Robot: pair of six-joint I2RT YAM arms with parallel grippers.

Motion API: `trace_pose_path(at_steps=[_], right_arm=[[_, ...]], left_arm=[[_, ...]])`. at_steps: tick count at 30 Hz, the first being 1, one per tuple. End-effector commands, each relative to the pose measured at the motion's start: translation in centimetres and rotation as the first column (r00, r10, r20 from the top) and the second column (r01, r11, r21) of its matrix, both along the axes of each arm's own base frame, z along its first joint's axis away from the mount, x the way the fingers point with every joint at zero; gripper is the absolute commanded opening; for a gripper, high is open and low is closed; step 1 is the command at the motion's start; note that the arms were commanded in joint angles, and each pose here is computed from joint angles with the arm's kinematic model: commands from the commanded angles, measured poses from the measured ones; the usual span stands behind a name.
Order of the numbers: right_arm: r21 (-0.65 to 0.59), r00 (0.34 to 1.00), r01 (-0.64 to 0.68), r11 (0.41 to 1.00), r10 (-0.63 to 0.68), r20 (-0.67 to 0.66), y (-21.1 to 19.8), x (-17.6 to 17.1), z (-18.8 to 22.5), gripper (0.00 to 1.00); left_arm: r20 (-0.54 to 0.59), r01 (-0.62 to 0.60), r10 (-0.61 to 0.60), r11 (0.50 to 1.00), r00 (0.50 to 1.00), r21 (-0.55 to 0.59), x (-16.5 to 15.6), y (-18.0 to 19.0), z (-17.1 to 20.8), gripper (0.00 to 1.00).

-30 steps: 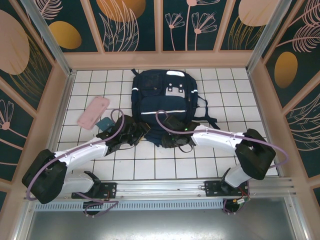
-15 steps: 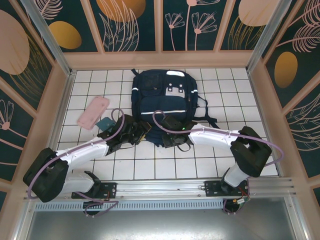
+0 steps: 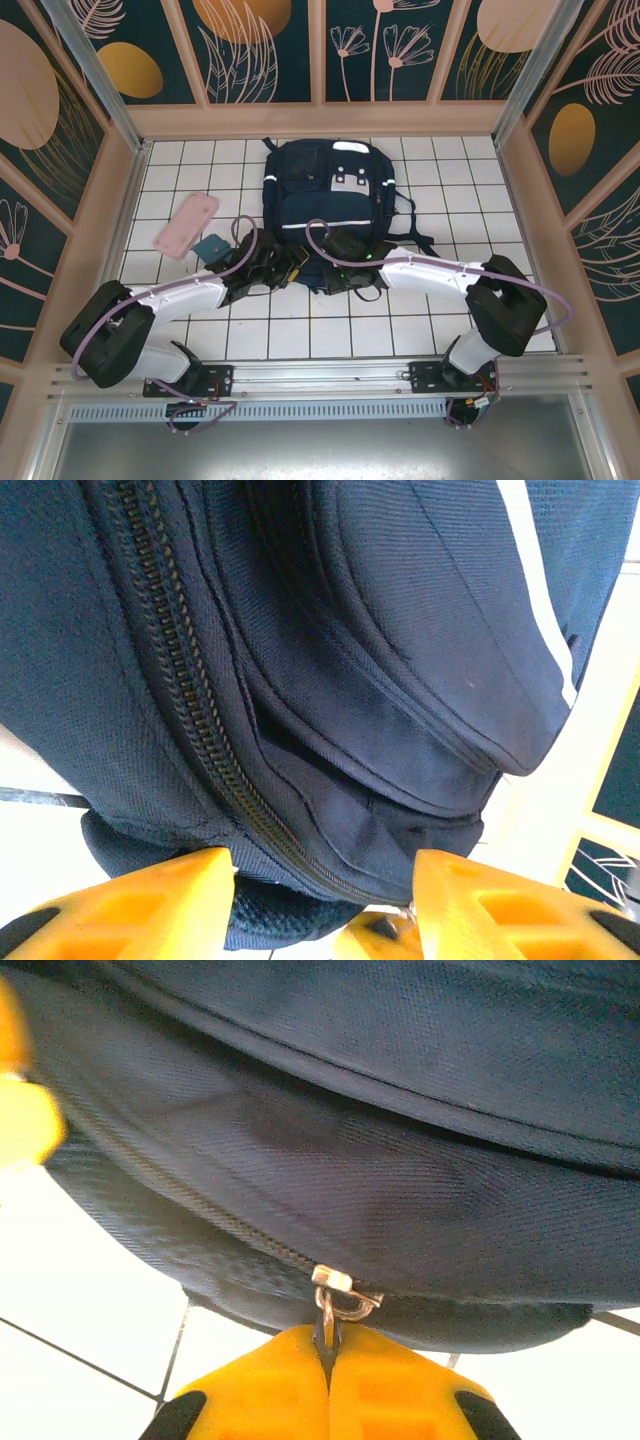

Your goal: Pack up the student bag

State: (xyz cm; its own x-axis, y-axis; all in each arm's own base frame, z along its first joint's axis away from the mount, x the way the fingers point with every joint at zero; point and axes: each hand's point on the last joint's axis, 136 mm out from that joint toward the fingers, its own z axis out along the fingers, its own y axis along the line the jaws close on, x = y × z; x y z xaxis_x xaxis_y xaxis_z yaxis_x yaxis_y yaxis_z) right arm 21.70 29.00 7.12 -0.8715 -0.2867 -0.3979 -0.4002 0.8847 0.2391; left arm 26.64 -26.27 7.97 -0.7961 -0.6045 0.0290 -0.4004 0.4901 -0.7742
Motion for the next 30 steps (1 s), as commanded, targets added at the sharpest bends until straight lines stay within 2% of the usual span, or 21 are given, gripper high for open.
trace_pose_path(at_steps=[1,5,11,18,25,30], right_arm=[[0.134,0.995,-0.097,0.986,0.091,0.047,2.6,-0.6,3.0,0.0],[0.158,0.99,-0.142,0.977,0.136,0.047,3.3,-1.4,3.4,0.0],[0.115,0.988,-0.146,0.983,0.14,0.059,2.7,-1.5,3.2,0.0],[0.053,0.991,-0.103,0.993,0.098,0.089,1.0,-1.1,3.1,0.0],[-0.143,0.986,0.062,0.988,-0.039,0.163,-3.9,0.8,2.3,0.0],[-0.246,0.968,0.208,0.947,-0.163,0.189,-8.4,2.2,1.7,0.0]], left_arm=[[0.012,-0.016,0.016,0.999,1.0,-0.032,0.9,-0.8,0.4,0.49],[0.008,-0.033,0.033,0.999,0.999,-0.026,1.1,-0.8,-0.3,0.46],[-0.004,-0.04,0.04,0.999,0.999,0.0,1.6,-0.8,-1.4,0.41],[0.036,-0.026,0.025,0.998,0.999,0.051,2.1,-0.6,-1.5,0.25],[0.051,-0.046,0.039,0.989,0.998,0.143,2.0,1.0,-2.0,0.01],[0.053,-0.063,0.053,0.978,0.997,0.199,1.7,2.3,-2.4,0.0]])
